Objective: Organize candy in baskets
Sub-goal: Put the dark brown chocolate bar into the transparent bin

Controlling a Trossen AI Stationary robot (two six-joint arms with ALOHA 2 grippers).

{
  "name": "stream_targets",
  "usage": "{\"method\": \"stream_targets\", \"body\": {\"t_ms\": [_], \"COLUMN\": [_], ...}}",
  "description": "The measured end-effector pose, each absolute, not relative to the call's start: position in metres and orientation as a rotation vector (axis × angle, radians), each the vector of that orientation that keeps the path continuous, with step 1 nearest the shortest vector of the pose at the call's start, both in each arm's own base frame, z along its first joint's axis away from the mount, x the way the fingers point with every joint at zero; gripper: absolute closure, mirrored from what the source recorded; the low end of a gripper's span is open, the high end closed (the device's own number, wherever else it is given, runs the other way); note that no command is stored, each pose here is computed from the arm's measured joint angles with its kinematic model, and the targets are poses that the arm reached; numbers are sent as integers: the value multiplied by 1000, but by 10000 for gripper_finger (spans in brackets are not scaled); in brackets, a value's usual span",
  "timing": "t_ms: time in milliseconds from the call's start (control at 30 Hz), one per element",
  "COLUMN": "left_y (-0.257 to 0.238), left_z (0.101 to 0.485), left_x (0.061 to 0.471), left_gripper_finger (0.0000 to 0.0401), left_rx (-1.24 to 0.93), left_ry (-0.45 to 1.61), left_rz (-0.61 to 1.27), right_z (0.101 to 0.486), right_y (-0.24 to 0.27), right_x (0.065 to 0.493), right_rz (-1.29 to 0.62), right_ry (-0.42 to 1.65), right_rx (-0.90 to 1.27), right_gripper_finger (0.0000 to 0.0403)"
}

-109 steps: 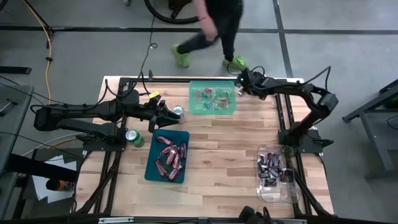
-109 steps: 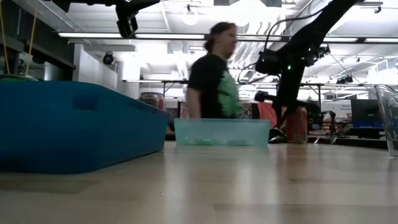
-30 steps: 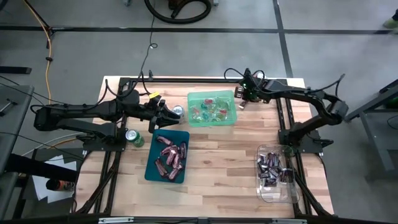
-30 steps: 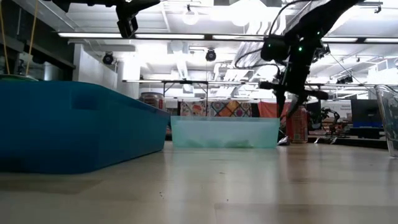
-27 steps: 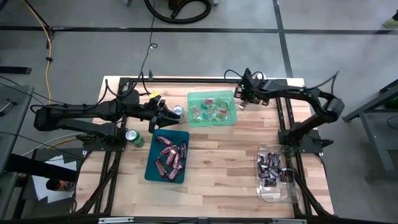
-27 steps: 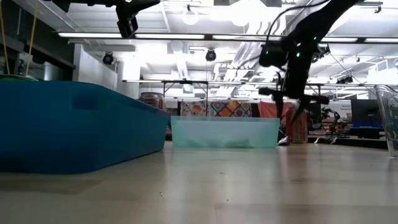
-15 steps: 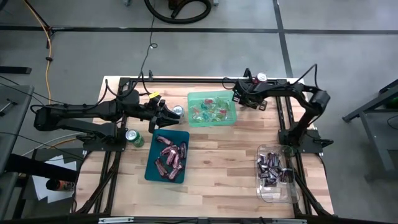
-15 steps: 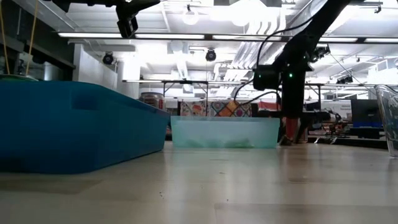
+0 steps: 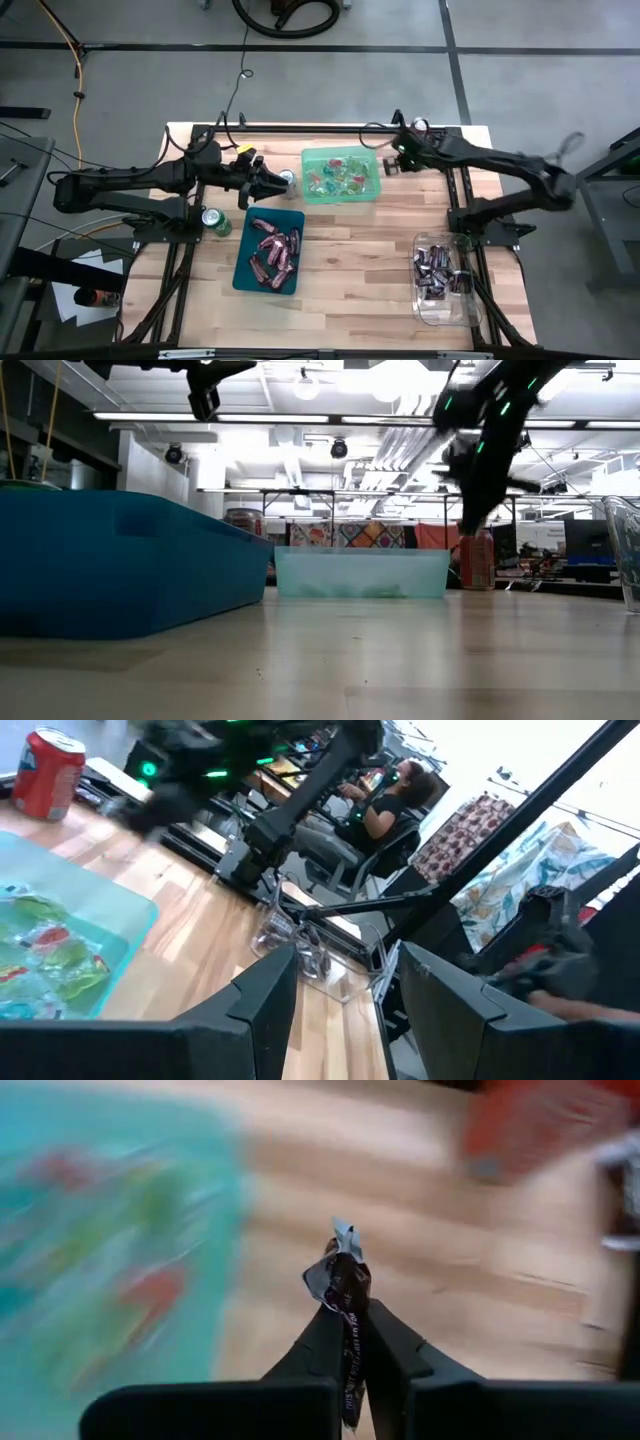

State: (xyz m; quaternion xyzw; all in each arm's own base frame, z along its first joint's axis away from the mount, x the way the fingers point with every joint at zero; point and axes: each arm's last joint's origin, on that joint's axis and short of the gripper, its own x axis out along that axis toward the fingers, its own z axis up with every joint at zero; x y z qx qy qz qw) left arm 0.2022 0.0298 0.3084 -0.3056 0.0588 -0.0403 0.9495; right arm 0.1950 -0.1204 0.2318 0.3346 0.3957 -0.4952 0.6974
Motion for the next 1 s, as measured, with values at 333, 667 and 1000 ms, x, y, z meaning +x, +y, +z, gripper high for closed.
{"method": "stream_targets", "body": {"t_ms": [333,667,1000], "left_y": [33,35,35], "left_z": [308,308,309], "left_x": [202,203,203], "left_gripper_finger": [238,238,238], "left_rx": [-617,-674,-693], "left_ry": [88,67,61], "left_rz": [23,81,82], "right_z": [302,311,286], "right_y": [-1,64,91], "right_x": [135,97,104], "right_rz": [-252,59,-141], "right_ry": [860,1183,1452], "right_rx": [979,1195,1046], "right_gripper_finger": [397,398,346]}}
